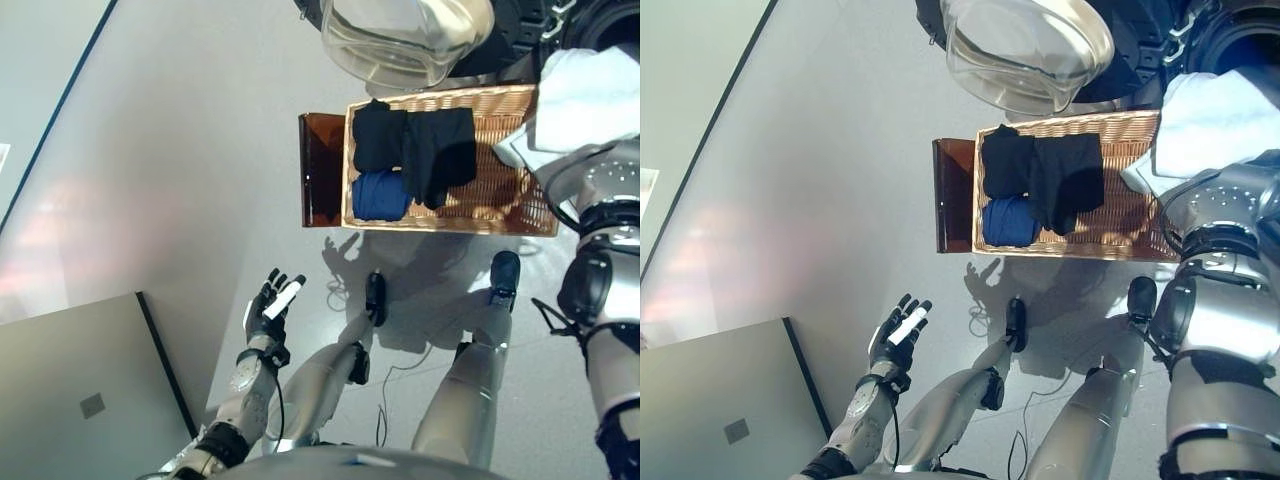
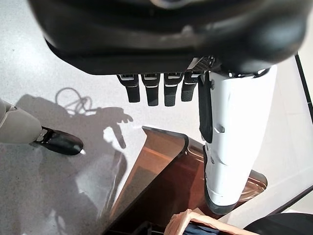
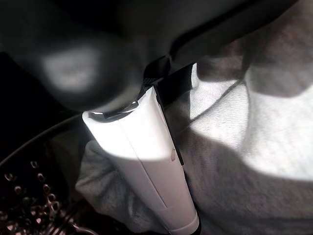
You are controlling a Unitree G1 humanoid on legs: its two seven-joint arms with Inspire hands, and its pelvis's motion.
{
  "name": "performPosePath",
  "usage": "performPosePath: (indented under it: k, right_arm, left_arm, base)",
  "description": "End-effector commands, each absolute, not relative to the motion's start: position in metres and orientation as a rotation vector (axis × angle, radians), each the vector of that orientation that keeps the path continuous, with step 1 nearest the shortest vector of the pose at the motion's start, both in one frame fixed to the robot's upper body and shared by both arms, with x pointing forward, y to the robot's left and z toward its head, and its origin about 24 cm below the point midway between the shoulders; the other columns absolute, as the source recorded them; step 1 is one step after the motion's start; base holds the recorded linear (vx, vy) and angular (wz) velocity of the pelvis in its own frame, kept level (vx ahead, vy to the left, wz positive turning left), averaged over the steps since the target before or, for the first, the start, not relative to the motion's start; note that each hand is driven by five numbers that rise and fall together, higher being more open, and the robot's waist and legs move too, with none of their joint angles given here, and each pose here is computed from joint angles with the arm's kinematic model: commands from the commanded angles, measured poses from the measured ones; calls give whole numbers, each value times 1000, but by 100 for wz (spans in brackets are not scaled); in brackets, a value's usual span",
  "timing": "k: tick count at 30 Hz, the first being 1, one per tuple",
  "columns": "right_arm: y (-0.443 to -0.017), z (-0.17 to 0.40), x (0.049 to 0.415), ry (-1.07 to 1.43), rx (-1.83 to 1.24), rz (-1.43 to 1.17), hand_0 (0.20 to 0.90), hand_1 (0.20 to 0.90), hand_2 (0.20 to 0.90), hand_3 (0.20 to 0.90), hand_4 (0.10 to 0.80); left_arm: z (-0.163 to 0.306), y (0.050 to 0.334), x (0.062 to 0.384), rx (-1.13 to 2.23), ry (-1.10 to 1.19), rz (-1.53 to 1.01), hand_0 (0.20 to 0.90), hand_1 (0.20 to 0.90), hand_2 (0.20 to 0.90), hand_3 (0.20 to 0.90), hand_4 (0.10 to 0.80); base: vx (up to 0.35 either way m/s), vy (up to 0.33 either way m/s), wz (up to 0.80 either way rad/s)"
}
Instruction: Pick up the clothes and place them into the washing machine
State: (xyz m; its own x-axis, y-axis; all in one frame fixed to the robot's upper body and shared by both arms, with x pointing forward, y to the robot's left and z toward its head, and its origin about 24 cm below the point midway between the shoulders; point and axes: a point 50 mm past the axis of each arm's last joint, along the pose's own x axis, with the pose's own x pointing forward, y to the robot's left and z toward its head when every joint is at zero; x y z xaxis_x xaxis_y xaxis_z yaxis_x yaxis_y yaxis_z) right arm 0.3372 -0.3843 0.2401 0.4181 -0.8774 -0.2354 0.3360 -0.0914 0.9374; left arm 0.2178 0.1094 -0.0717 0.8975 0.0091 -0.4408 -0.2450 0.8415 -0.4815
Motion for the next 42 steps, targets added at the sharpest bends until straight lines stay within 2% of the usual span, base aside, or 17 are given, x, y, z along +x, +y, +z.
performPosePath:
  k: [1, 19, 27, 36, 37, 38, 42]
  right_arm:
    - [-414, 350, 286, -985, 1134, -1036, 200, 200, 200, 200, 300]
    - [-441, 341, 250, -1095, 1191, -1173, 200, 200, 200, 200, 300]
    - [-444, 360, 236, -1144, 1134, -1186, 200, 200, 200, 200, 300]
    - [-441, 371, 243, -1051, 1014, -1210, 200, 200, 200, 200, 300]
    - [-443, 367, 247, -976, 941, -1230, 713, 713, 713, 713, 667]
    - [-443, 364, 250, -941, 910, -1235, 900, 900, 900, 900, 800]
    - [-442, 357, 263, -734, 641, -1289, 900, 900, 900, 900, 800]
  left_arm:
    - [-53, 131, 223, -519, 305, 168, 900, 900, 900, 900, 800]
    - [-59, 140, 217, -528, 330, 222, 900, 900, 900, 900, 800]
    - [-56, 144, 215, -514, 313, 216, 900, 900, 900, 900, 800]
    - [-55, 145, 215, -504, 308, 210, 900, 900, 900, 900, 800]
    - [-55, 147, 215, -496, 307, 212, 900, 900, 900, 900, 800]
    - [-54, 148, 216, -493, 302, 210, 900, 900, 900, 900, 800]
    - [-48, 153, 216, -483, 269, 200, 900, 900, 900, 900, 800]
  base:
    - [-19, -6, -6]
    - [7, 0, -1]
    - [1, -6, -1]
    - [3, -12, -5]
    - [0, 0, 0]
    - [0, 0, 0]
    - [0, 0, 0]
